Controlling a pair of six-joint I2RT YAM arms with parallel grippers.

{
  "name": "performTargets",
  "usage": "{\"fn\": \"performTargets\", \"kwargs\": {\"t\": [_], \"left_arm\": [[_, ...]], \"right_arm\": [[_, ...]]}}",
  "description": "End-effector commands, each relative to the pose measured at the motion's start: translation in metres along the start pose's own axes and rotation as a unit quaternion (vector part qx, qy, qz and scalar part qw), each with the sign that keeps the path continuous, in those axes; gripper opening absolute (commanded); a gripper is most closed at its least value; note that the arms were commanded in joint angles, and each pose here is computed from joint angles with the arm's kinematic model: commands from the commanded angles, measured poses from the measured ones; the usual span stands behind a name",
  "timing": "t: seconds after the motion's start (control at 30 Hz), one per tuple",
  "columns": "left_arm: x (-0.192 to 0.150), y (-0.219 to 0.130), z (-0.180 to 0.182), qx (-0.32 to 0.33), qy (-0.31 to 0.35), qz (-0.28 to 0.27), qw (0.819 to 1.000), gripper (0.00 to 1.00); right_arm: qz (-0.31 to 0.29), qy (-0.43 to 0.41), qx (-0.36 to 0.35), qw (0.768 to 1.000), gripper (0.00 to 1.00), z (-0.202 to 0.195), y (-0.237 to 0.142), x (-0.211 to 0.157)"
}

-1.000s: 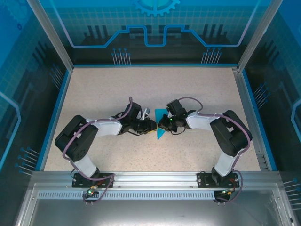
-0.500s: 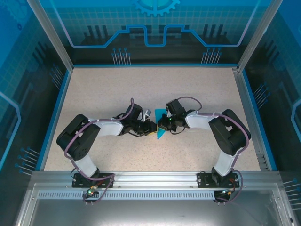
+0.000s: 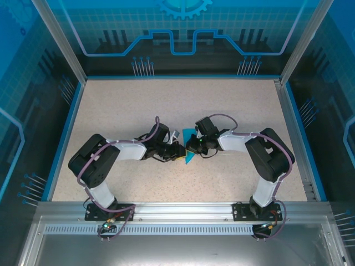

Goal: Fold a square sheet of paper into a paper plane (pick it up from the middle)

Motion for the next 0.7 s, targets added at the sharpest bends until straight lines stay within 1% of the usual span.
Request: {"fn": "performTargets", "kwargs": {"t": [0.0,0.67], "left_arm": [[-0.006,0.005,-0.001,-0.009,0.002,0.011,1.0,0.16],[-0.008,0.017,-0.005,-0.014,0.008,0.028,0.999,0.15]], "right_arm": [[-0.003,0.005,0.001,1.0,0.07,0.0,0.005,0.003],[-0.007,0.017,-0.01,1.0,0.07,-0.007,0.005,0.005]]}}
Point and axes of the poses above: each hand's point on the last joint's axis, 136 mm out from that joint toward the fingers, its own y axis out along the fingers, its own z axis along the line the jaws close on, x = y × z, the point moved 3 cm from there along -y, back along the fingers, and after that the axes turned 15 degrees about y, right-handed, at the moved point
